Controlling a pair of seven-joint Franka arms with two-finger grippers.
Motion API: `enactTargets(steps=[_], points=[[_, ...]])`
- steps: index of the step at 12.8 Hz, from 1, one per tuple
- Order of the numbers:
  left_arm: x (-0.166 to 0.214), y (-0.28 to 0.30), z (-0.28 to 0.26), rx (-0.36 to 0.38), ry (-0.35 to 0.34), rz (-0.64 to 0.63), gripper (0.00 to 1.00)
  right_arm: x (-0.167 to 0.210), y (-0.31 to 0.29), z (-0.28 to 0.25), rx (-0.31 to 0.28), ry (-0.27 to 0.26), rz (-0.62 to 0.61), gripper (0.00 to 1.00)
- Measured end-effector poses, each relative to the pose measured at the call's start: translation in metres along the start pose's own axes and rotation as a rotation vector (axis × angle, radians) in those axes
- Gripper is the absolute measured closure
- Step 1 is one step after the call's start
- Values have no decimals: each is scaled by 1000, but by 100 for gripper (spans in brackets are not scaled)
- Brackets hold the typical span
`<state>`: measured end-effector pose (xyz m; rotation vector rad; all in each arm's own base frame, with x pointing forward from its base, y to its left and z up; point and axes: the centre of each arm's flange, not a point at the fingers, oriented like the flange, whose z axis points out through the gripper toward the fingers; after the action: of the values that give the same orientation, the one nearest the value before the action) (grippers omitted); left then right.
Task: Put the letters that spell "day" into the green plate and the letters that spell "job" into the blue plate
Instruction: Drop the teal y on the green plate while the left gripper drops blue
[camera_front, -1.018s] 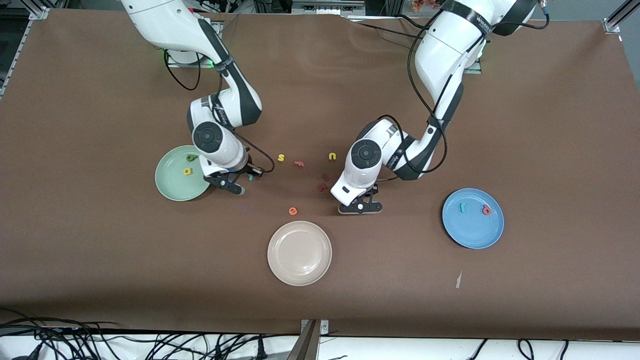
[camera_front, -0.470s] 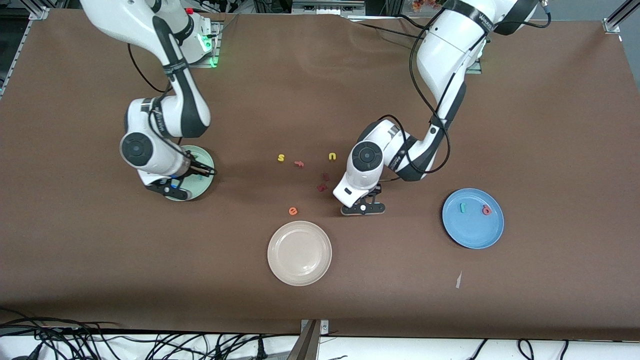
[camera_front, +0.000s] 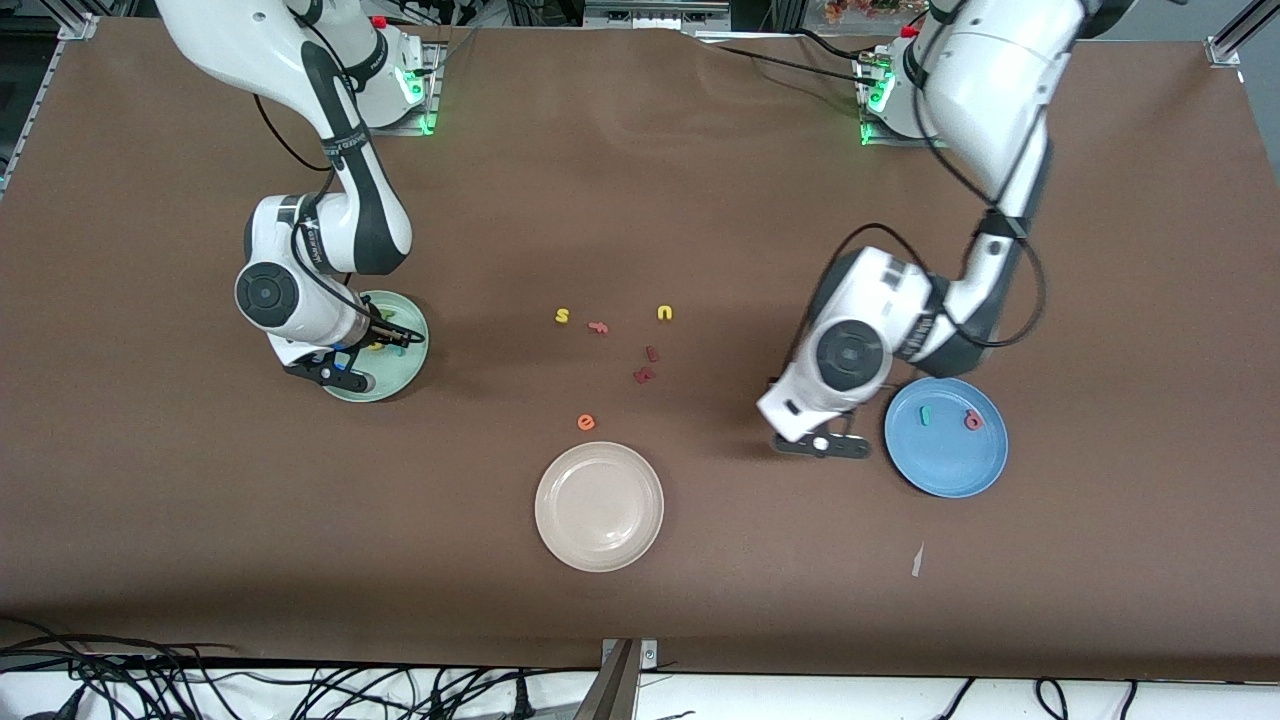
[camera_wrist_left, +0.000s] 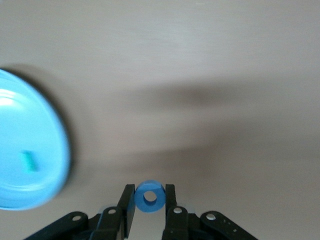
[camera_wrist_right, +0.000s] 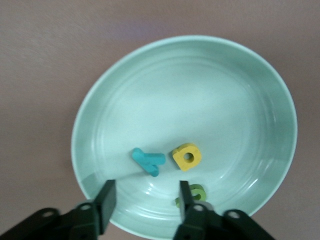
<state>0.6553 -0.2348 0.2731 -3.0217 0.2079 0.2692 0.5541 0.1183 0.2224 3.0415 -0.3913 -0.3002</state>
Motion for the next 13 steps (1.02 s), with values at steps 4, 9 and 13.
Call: enactTargets(steps=[4,9,13], points=[[5,-111,33,-31,-24,120,72,17,-14,-73,55,59,-16,0],[-20,-170,86,-33,63,156,65,21,2,-223,94,39,-142,0],[-24,-192,35,-20,18,126,25,9,25,-309,99,81,-284,0]])
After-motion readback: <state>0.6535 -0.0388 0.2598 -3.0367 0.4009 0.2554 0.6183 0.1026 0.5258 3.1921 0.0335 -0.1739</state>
